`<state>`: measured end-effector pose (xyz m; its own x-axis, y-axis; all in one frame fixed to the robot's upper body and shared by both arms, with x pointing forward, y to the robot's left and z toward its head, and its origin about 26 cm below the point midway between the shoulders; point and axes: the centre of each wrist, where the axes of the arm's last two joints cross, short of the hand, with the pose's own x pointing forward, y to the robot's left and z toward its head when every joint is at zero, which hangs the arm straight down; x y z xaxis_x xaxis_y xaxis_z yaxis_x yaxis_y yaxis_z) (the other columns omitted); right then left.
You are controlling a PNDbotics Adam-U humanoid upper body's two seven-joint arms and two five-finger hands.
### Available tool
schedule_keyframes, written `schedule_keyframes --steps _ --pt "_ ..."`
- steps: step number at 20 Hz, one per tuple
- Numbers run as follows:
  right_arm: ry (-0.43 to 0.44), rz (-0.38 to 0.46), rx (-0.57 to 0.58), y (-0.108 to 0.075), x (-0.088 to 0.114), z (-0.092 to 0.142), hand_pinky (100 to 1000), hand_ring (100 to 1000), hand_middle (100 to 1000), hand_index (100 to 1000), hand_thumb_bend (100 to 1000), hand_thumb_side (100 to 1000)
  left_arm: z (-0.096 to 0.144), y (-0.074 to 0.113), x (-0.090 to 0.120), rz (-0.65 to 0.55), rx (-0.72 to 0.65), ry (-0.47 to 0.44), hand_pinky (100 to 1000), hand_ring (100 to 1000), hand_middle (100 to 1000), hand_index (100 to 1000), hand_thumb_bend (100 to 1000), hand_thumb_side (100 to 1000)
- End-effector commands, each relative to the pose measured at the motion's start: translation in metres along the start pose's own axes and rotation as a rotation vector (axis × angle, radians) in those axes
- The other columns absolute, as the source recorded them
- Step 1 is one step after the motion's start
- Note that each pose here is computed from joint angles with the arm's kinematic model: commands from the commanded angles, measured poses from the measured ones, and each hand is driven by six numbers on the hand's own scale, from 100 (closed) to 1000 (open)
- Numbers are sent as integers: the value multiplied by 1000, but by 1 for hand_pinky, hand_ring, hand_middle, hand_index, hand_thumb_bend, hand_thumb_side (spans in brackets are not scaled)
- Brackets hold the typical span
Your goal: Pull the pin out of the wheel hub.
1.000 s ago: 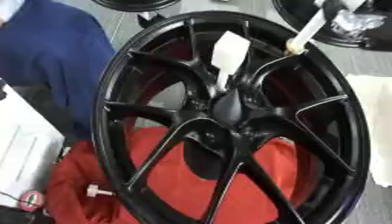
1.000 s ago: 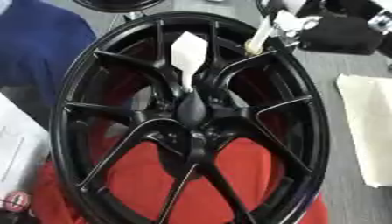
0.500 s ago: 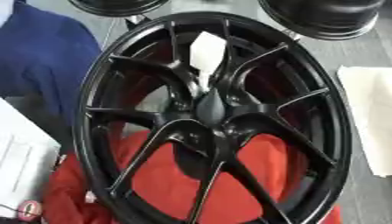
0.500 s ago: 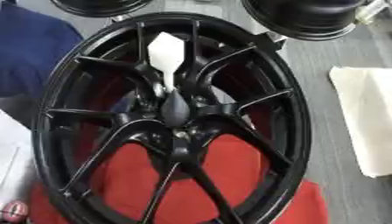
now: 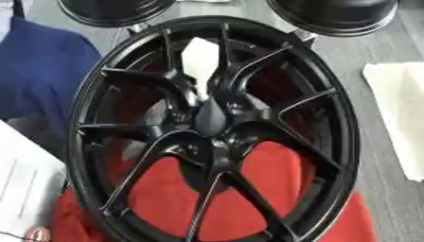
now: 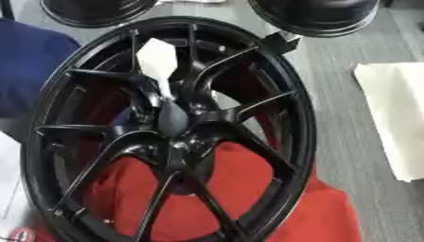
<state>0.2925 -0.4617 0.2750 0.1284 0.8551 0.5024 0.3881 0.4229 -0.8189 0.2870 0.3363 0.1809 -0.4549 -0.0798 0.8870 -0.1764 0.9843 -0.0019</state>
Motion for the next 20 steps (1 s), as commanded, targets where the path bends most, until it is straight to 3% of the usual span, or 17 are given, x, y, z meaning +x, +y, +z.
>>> schedule_keyframes --steps 1,3,7,9,10,11,15,16,17,18,19,20 --pt "-6 202 144 -31 -7 -13 909 1000 894 910 100 617 -2 3 9 -12 -5 -28 846 782 739 742 112 798" --pt "-14 248 186 -39 -10 -18 909 1000 893 913 100 594 -2 3 8 -10 -7 -23 847 782 739 742 113 799" --pt "-33 261 191 -46 -9 -22 906 1000 889 911 100 552 -2 3 7 -12 -7 -21 848 782 739 741 114 798" --pt "-37 253 181 -47 -8 -23 906 1000 889 911 100 471 -2 3 7 -12 -7 -21 848 782 739 742 114 798" --pt "-41 247 182 -47 -8 -23 907 1000 890 912 100 356 -2 3 7 -12 -8 -21 848 782 739 742 115 798" --pt "-42 242 185 -47 -8 -24 909 1000 892 911 100 100 -2 3 7 -12 -9 -21 848 782 740 742 113 796" --pt "0 242 150 -48 -11 -24 937 1000 909 919 186 140 -2 2 7 -10 -10 -17 849 783 740 742 100 783" --pt "17 249 130 -48 -12 -24 946 1000 905 924 277 118 -2 2 7 -9 -11 -17 849 783 740 742 100 784" --pt "28 259 117 -48 -11 -24 943 1000 902 927 308 100 -2 2 7 -9 -11 -17 849 783 740 742 100 785" --pt "32 266 110 -47 -10 -24 939 1000 900 935 269 100 -2 2 7 -9 -12 -16 849 783 740 742 100 785" --pt "25 261 95 -47 -7 -23 916 1000 868 922 100 430 -2 2 7 -9 -11 -16 849 783 740 742 102 785" --pt "17 242 55 -50 -4 -23 880 962 821 885 100 596 -2 2 7 -10 -11 -17 849 783 740 741 102 785"
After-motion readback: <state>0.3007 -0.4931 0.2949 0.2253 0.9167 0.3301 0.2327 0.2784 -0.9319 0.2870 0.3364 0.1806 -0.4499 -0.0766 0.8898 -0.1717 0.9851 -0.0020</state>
